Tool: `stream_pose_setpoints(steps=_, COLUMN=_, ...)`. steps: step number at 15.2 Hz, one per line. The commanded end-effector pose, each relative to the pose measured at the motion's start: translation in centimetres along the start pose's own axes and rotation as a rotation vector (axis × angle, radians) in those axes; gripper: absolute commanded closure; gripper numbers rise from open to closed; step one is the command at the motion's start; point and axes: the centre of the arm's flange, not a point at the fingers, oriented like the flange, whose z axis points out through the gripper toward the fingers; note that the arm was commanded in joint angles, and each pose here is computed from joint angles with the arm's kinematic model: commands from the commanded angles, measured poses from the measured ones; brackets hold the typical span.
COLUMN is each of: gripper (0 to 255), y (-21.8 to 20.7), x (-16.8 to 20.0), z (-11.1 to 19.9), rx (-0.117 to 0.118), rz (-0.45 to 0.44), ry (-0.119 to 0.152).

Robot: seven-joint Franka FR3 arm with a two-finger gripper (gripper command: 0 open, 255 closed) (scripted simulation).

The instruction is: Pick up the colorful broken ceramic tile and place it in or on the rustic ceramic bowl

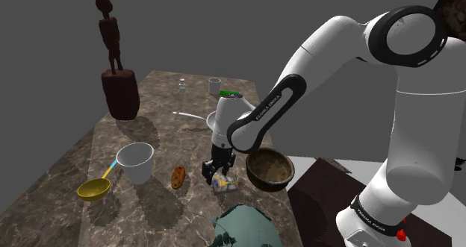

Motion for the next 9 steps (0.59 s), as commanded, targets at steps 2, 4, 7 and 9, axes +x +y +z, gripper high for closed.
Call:
stream_pose_setpoints(steps=2, gripper=255, y=0.0, x=0.0, z=0.0, rx=0.0, rz=0.0, ry=0.0)
stream_pose_setpoints(steps=4, gripper=255, y=0.0, x=0.0, z=0.0, rx=0.0, rz=0.0, ry=0.0)
stream_pose_setpoints(steps=7, gripper=255, y=0.0, x=0.0, z=0.0, rx=0.0, rz=0.0, ry=0.0)
stream_pose_setpoints(steps=9, gripper=255, y=-0.2, x=-0.1, z=-1.0, rx=0.0, rz=0.0, ry=0.0)
